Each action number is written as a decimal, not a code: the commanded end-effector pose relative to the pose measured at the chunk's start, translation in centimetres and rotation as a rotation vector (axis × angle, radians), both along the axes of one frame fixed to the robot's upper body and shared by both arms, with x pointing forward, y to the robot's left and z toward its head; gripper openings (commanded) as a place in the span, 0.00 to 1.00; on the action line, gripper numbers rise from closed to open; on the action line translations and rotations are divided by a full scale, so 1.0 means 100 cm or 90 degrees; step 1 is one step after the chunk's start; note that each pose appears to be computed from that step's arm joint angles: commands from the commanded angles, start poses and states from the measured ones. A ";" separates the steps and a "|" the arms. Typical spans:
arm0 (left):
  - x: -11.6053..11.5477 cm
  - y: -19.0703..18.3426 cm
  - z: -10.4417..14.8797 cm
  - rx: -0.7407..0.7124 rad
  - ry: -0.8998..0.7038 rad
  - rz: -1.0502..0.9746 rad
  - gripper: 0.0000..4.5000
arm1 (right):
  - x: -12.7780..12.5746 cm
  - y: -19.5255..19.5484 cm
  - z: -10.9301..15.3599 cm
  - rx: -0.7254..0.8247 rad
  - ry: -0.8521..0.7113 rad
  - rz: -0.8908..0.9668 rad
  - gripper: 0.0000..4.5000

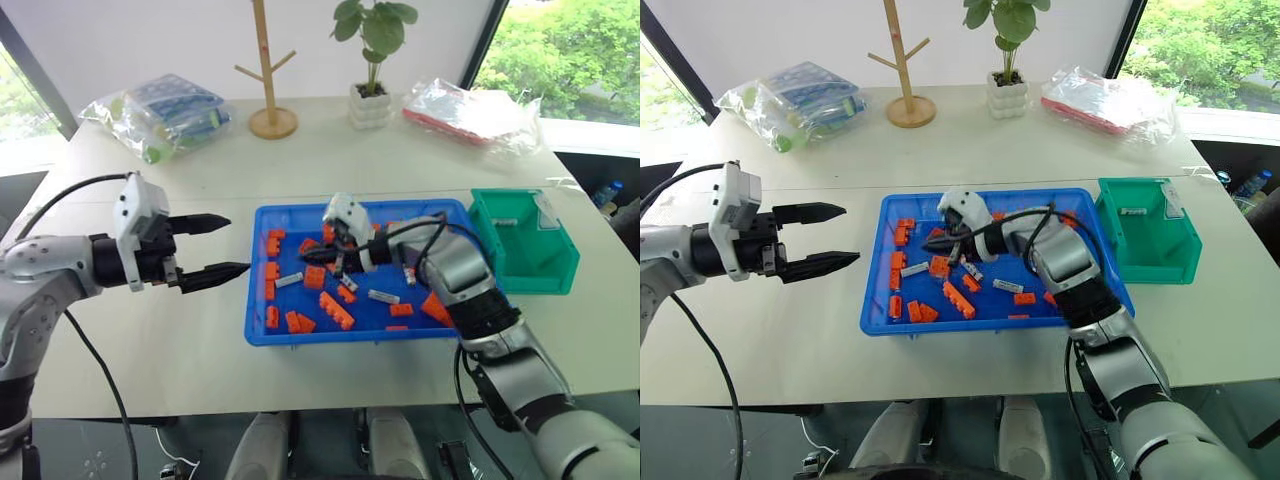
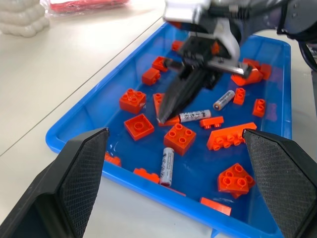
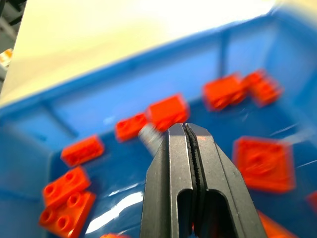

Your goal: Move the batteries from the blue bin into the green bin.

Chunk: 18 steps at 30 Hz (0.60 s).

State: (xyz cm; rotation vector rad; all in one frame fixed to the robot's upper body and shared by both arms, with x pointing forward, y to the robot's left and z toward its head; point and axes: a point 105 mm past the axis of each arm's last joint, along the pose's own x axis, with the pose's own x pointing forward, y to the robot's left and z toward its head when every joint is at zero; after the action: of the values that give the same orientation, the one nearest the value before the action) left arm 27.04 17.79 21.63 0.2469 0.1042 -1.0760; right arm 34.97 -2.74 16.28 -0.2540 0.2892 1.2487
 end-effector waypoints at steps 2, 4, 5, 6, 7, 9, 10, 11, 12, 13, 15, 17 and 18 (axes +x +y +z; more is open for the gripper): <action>0.001 -0.001 0.007 0.004 -0.026 -0.007 1.00 | 0.006 0.001 0.011 -0.014 -0.059 0.015 0.01; 0.001 0.000 0.006 0.008 -0.027 -0.009 1.00 | 0.005 0.006 0.007 -0.030 -0.070 0.032 0.01; 0.002 0.000 0.006 0.010 -0.028 -0.009 1.00 | 0.004 0.009 0.005 -0.040 -0.075 0.045 0.01; 0.002 0.000 0.006 0.011 -0.028 -0.009 1.00 | 0.003 0.012 0.003 -0.052 -0.084 0.055 0.01; 0.002 0.000 0.006 0.011 -0.029 -0.010 1.00 | 0.003 0.015 0.000 -0.069 -0.092 0.064 0.06; 0.002 -0.001 0.007 0.010 -0.031 -0.009 1.00 | 0.003 0.019 -0.004 -0.100 -0.111 0.087 0.20; 0.003 -0.001 0.007 0.010 -0.032 -0.009 1.00 | 0.002 0.021 -0.004 -0.113 -0.125 0.100 0.30; 0.003 -0.001 0.007 0.010 -0.032 -0.009 1.00 | 0.001 0.024 -0.004 -0.126 -0.141 0.113 0.41; 0.003 0.000 0.007 0.010 -0.033 -0.008 1.00 | 0.000 0.026 -0.005 -0.137 -0.152 0.125 0.53; 0.003 0.000 0.008 0.010 -0.033 -0.008 1.00 | -0.002 0.028 -0.006 -0.151 -0.162 0.144 0.64; 0.003 0.000 0.008 0.010 -0.035 -0.006 1.00 | -0.007 0.031 -0.010 -0.172 -0.167 0.178 0.64; 0.002 -0.001 0.008 0.009 -0.036 -0.005 1.00 | -0.011 0.033 -0.014 -0.190 -0.171 0.204 0.64; 0.002 -0.001 0.009 0.008 -0.037 -0.005 1.00 | -0.012 0.034 -0.017 -0.201 -0.175 0.216 0.64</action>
State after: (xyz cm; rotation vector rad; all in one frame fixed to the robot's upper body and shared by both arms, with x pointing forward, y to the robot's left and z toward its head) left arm 27.38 17.96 21.38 0.2599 0.1087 -1.0749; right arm 34.13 -0.08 13.85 -0.7052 0.2528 1.4399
